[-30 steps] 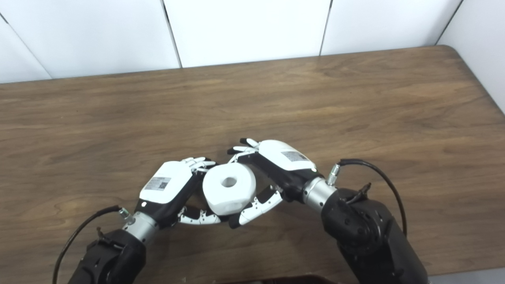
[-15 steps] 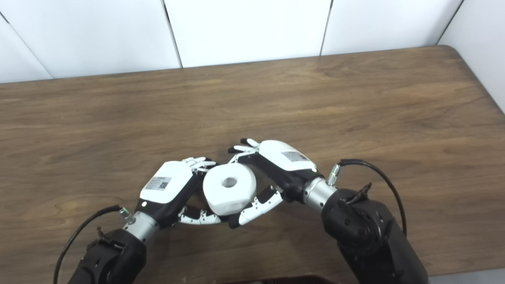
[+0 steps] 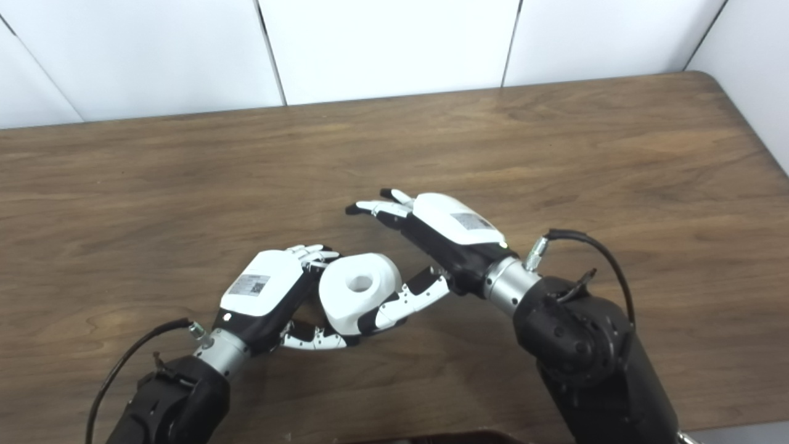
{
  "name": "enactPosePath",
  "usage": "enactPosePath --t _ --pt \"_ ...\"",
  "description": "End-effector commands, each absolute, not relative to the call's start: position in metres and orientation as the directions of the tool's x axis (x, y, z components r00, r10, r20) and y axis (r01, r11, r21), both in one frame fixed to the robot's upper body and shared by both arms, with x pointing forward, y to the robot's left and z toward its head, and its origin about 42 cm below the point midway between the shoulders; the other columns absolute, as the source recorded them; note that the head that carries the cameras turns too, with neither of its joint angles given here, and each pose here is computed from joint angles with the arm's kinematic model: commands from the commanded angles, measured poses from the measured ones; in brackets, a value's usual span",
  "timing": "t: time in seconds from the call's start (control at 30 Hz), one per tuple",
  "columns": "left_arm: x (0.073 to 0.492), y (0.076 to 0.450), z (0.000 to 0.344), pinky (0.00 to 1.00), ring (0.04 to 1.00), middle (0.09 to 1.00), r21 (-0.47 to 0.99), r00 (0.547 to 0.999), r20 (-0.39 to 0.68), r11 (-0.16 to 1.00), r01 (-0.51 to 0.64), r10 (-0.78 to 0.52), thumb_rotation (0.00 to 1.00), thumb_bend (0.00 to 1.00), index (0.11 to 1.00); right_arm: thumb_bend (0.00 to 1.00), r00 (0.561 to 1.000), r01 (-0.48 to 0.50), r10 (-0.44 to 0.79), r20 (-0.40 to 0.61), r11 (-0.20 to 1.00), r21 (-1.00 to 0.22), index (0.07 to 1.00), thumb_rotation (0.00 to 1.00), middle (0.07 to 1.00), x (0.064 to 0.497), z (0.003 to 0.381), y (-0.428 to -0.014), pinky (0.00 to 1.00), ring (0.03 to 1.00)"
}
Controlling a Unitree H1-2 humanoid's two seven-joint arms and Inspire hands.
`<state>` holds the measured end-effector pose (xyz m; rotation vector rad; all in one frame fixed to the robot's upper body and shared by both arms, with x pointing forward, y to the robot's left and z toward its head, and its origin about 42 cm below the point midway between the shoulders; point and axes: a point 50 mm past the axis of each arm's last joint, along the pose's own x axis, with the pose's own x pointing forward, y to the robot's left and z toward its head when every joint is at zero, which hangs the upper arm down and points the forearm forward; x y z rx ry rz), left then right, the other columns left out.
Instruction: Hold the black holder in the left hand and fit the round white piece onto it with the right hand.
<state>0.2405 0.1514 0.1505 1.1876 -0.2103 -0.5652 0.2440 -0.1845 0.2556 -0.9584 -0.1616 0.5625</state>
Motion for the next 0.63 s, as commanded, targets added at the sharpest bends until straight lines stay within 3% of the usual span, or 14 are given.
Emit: enactPosePath --t 0.0,0.6 --pt "0.237 0.152 0.131 0.87 0.876 0.82 0.896 0.821 -0.261 0.189 0.402 -0.508 0.06 0.51 0.49 1.0 0.85 -0.318 0.525 -0.031 0.465 -0.826 0.892 0.47 0.909 0.245 0.276 -0.185 0.93 0.995" --pt "0.239 0.157 0.127 0.86 0.869 0.814 0.897 0.828 -0.26 0.192 0.397 -0.497 0.06 0.51 0.49 1.0 0.855 -0.294 0.518 -0.005 0.477 -0.828 0.933 0.52 0.929 0.252 0.302 -0.188 0.91 1.0"
